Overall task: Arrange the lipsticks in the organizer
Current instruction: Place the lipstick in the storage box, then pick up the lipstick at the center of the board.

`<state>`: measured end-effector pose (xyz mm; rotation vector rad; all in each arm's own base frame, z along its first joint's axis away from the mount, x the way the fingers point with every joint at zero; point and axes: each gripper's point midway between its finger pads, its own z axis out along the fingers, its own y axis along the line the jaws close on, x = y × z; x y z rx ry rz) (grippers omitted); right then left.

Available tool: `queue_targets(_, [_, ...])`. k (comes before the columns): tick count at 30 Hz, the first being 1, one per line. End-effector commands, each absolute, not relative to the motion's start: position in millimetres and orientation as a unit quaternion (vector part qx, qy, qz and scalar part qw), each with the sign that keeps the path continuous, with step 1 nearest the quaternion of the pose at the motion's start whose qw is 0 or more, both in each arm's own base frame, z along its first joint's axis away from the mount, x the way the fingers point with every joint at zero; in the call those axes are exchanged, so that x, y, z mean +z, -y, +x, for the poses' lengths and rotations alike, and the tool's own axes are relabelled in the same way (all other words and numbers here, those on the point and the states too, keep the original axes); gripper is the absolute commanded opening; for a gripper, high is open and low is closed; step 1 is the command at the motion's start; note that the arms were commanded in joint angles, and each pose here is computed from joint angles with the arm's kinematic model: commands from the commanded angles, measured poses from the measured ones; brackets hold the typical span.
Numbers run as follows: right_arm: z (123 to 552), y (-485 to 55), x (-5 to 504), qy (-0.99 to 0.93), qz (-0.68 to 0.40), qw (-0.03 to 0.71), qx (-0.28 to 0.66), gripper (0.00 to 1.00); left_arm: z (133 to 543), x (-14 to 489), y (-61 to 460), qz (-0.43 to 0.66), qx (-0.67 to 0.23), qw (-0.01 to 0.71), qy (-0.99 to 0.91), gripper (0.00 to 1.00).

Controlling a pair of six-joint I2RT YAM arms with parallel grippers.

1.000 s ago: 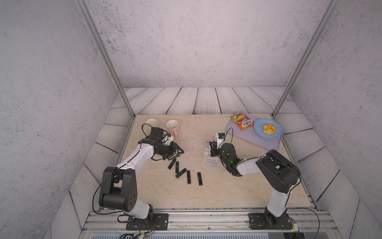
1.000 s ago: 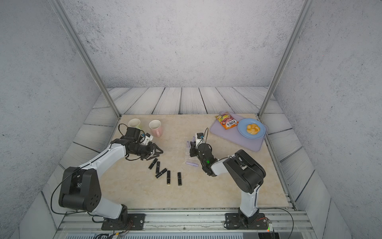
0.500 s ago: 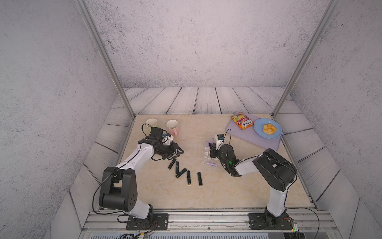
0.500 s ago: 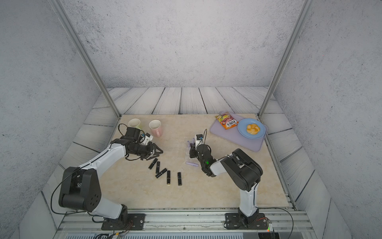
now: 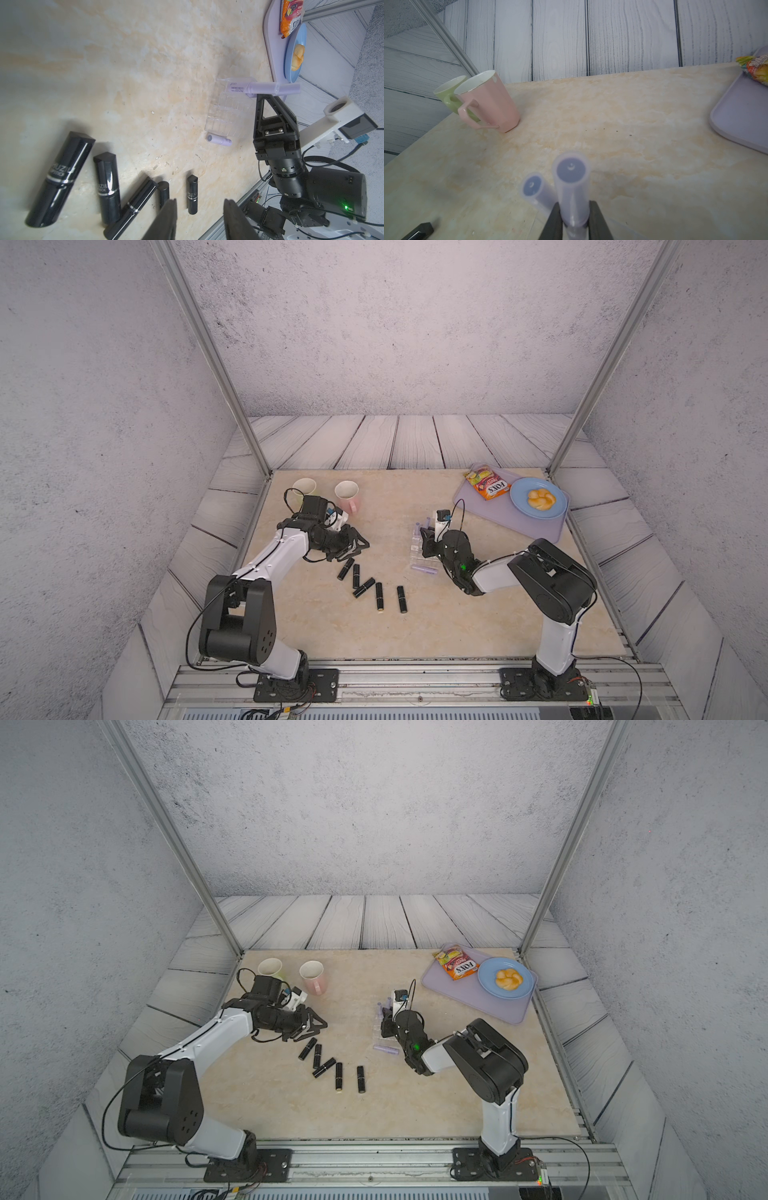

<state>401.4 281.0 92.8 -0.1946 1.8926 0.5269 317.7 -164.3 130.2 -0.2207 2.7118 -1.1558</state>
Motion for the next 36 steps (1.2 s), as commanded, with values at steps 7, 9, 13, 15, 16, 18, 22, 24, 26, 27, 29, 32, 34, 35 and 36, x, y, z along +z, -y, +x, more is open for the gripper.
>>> queue_targets(7, [399.7,-278.5,87.5,-0.805,-0.082,0.548,0.211,0.33,316.1,125.8,161.6,-0.074,-0.390,0.088,-0.914,0.42])
queue_targets(9, [398.7,-278.5,92.8,-0.803,-0.081,0.550,0.215,0.35,316.5,126.3,161.5,-0.073,-0.389,0.090,-0.914,0.42])
queue_targets(13, [393.6,-275.3,113.8,-0.797,-0.080,0.556,0.222,0.38,316.6,126.5,160.7,-0.074,-0.389,0.091,-0.914,0.42])
queue_targets(15, [389.4,-271.6,132.3,-0.791,-0.078,0.563,0.225,0.39,316.3,126.2,160.0,-0.075,-0.388,0.091,-0.914,0.42])
queue_targets(16, [386.9,-269.1,140.2,-0.791,-0.080,0.564,0.224,0.41,316.1,126.0,159.6,-0.076,-0.388,0.091,-0.914,0.42])
queue_targets(18, [380.5,-262.8,156.4,-0.793,-0.082,0.562,0.218,0.43,316.3,128.3,159.5,-0.074,-0.388,0.096,-0.913,0.42])
queue_targets(22, [356.2,-241.0,165.7,-0.819,-0.072,0.530,0.205,0.45,318.0,136.8,156.3,-0.069,-0.380,0.133,-0.913,0.44])
queue_targets(24, [330.7,-236.6,168.0,-0.837,-0.092,0.493,0.218,0.47,316.7,134.3,150.6,-0.071,-0.354,0.147,-0.921,0.48])
queue_targets(26, [303.9,-227.4,163.8,-0.868,-0.088,0.437,0.220,0.49,313.1,129.2,148.8,-0.076,-0.333,0.148,-0.928,0.51])
queue_targets(27, [291.5,-223.4,160.4,-0.881,-0.088,0.408,0.220,0.49,310.7,127.2,152.7,-0.075,-0.330,0.145,-0.930,0.52])
queue_targets(29, [268.6,-215.2,142.8,-0.909,-0.092,0.348,0.209,0.49,309.4,127.5,165.5,-0.072,-0.337,0.145,-0.927,0.52])
queue_targets(32, [246.5,-217.2,113.1,-0.931,-0.121,0.275,0.205,0.49,310.9,128.3,187.1,-0.066,-0.355,0.147,-0.921,0.52])
queue_targets(34, [238.7,-230.5,102.3,-0.935,-0.158,0.235,0.215,0.50,311.8,129.4,197.7,-0.059,-0.366,0.146,-0.917,0.51])
queue_targets(35, [236.8,-236.1,97.1,-0.936,-0.175,0.219,0.214,0.51,312.1,130.8,200.6,-0.054,-0.371,0.147,-0.916,0.50])
queue_targets(36, [236.2,-241.5,94.2,-0.936,-0.190,0.208,0.213,0.52,312.2,131.3,202.1,-0.047,-0.374,0.149,-0.914,0.50])
